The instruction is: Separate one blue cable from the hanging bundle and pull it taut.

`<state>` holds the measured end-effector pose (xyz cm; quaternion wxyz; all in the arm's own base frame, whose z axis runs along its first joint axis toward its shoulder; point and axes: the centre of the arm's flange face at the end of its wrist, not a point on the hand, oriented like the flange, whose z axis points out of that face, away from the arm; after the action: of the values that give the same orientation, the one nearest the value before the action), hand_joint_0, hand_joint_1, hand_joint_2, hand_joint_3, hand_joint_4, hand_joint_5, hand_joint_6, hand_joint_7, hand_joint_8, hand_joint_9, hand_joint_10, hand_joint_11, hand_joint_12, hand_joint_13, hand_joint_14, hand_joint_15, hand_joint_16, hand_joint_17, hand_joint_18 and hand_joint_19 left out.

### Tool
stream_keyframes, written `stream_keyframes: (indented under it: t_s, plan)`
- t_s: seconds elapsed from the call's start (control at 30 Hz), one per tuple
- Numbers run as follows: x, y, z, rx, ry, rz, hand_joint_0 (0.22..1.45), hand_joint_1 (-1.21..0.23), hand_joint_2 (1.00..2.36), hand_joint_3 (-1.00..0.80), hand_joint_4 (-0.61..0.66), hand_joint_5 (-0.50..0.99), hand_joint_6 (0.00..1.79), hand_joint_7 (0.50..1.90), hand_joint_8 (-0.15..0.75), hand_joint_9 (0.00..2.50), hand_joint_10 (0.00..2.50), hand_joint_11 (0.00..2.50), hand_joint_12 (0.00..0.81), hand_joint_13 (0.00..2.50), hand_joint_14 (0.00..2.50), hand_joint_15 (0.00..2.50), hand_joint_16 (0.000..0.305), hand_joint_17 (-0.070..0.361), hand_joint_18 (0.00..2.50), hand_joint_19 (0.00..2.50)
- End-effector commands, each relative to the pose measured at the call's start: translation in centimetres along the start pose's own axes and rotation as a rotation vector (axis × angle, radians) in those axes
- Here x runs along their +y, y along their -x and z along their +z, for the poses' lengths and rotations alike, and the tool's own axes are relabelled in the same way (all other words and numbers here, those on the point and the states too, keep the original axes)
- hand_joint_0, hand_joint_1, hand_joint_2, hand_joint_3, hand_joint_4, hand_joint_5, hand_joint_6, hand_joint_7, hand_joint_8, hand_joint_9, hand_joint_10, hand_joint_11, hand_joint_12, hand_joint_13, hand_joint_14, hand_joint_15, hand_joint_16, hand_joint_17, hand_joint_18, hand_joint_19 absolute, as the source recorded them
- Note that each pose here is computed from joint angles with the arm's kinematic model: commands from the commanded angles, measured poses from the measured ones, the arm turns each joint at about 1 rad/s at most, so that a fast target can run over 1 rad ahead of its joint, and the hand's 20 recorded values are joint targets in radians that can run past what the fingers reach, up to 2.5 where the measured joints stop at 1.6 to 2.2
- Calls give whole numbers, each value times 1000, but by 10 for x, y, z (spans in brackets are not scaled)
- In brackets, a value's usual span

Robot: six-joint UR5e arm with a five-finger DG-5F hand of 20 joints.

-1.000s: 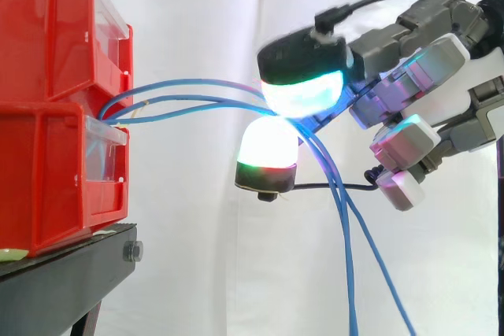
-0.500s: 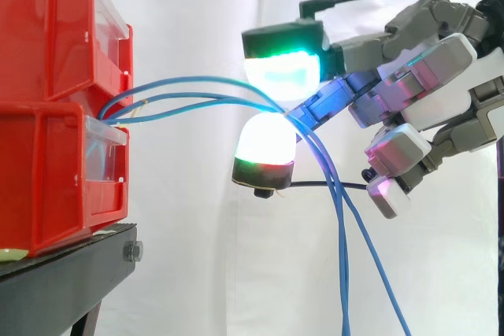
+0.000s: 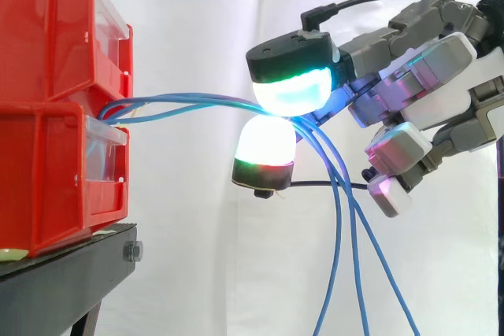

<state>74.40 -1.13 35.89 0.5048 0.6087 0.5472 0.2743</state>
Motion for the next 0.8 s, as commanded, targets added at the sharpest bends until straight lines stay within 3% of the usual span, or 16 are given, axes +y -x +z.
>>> stream_keyframes:
  t_s: [0.0,0.07,0.1,0.13,0.17,0.23,0.27,0.37,0.5,0.57,0.77]
  plan:
    - [0,0,0,0,-1,0,623,-902,1139,-78,60,146,506,1165,217,2094,15,397,323,1564,19,577,72,163,1255,516]
    - [0,0,0,-1,-1,0,500,-919,1413,-117,124,139,506,1158,238,2078,14,360,348,1552,16,551,82,185,1310,484]
    - [1,1,-1,0,0,1,451,-858,1470,-148,178,133,506,1157,241,2062,12,331,357,1559,17,547,87,196,1338,469]
    - [0,-1,0,0,-1,-1,474,-844,1343,-135,198,131,506,1160,241,2055,15,327,358,1550,16,552,88,198,1334,471]
    - [0,0,0,-1,-1,0,531,-804,1000,-165,201,129,506,1161,244,2037,12,323,354,1536,16,554,88,198,1316,482]
    - [0,0,0,-1,-1,0,493,-761,1004,-348,196,129,506,1150,239,2029,12,327,348,1523,16,556,87,195,1289,495]
    - [0,0,0,-1,-1,0,490,-735,1001,-473,169,127,505,1152,220,1996,16,368,323,1474,18,597,77,173,1168,562]
    - [0,0,0,0,-1,0,495,-491,1000,-500,126,129,505,1139,174,1992,15,385,289,1437,21,616,67,151,1060,618]
    - [0,0,0,-1,-1,-3,527,-287,1000,-500,97,132,505,1129,130,2019,15,387,279,1444,20,611,59,132,1015,646]
    - [0,0,0,0,-1,-3,570,-300,1000,-500,89,132,504,1130,109,2046,16,418,264,1450,21,626,53,120,996,671]
    - [0,0,0,0,-1,-3,731,-610,1003,-456,144,139,505,1135,82,2124,19,472,267,1497,21,626,48,108,1041,671]
